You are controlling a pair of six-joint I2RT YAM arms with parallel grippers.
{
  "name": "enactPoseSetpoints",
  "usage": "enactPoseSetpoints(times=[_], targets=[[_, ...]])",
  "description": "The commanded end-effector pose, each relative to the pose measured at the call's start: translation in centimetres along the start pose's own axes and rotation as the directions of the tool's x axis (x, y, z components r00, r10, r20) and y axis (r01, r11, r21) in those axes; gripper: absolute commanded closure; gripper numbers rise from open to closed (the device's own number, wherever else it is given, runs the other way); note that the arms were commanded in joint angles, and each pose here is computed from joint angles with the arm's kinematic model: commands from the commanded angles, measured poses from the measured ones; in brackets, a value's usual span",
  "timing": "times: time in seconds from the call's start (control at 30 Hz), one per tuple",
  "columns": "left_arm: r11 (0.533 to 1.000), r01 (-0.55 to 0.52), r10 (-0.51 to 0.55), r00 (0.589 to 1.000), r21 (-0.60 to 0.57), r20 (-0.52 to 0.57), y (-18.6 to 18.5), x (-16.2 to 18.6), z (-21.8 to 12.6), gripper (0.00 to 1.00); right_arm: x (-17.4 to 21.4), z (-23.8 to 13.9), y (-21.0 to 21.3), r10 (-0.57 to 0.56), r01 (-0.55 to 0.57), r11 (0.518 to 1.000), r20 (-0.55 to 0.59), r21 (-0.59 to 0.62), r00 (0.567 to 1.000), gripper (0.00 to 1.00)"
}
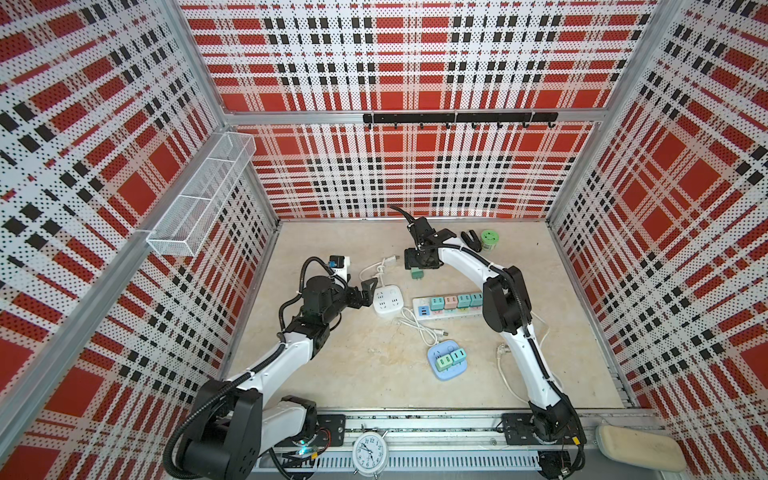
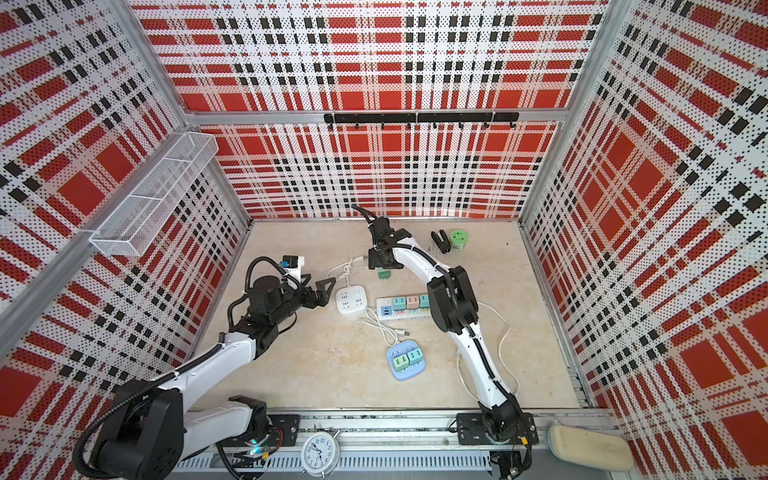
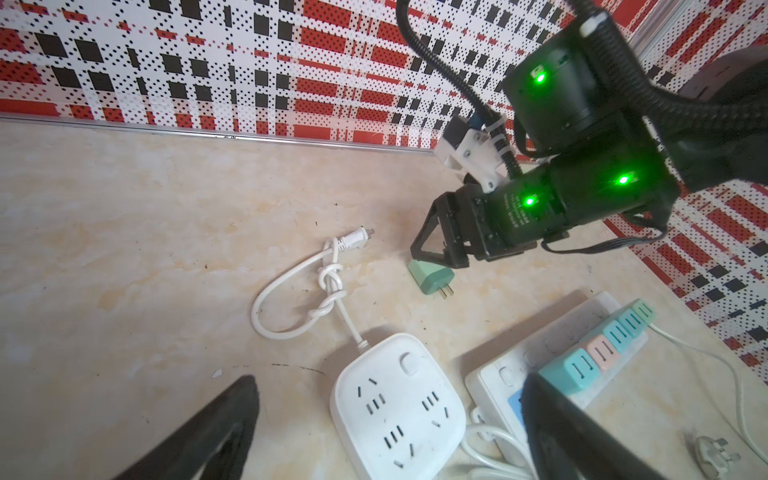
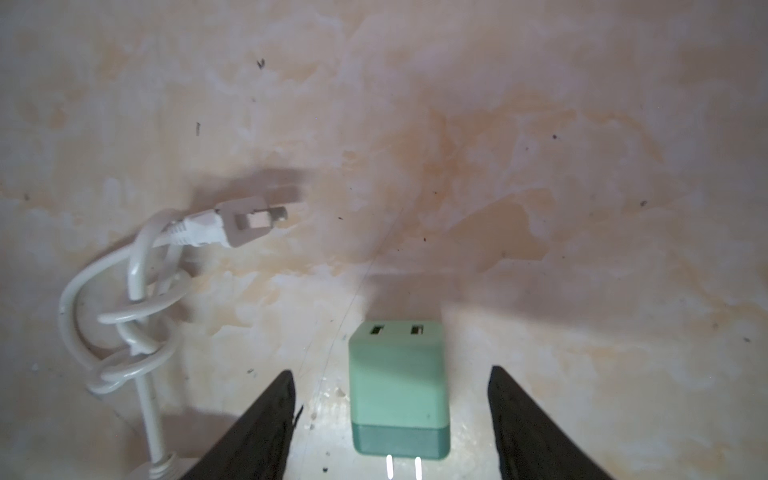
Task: Insert the plug
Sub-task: 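Lift the green adapter with right gripper and carry it toward the white socket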
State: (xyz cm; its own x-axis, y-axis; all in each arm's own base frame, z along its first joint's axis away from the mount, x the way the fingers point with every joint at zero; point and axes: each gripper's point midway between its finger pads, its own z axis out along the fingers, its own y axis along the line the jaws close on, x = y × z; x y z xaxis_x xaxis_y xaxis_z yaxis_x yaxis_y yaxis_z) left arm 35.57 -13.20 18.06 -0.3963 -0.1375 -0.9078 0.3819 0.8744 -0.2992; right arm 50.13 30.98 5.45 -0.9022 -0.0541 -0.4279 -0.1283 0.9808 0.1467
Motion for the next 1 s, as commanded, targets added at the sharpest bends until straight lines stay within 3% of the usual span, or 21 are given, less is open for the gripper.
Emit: enactPoseSetpoints(times=[0.0,0.87,0.97], targets=[[1.0,-0.01,0.011,0.999,-0.002,0.041,0.1,-0.8,-0.4,0.01,0.2,0.9,0.1,0.001,-0.001,1.0,-0.007,0.016,1.0,0.28],[0.999,0.031,-0.027,0.996,-0.043,0.091,1.2,-1.1,-0.6,0.01,3.3,3.9,-0.7,-0.056,0.063,0.99,-0.058,0.125,0.997,0.61],[0.99,0.135,-0.125,0.978,-0.048,0.167,1.8,-2.0,-0.8,0.01,2.3,2.8,-0.4,-0.089,0.091,0.989,-0.027,0.114,0.996,0.65]])
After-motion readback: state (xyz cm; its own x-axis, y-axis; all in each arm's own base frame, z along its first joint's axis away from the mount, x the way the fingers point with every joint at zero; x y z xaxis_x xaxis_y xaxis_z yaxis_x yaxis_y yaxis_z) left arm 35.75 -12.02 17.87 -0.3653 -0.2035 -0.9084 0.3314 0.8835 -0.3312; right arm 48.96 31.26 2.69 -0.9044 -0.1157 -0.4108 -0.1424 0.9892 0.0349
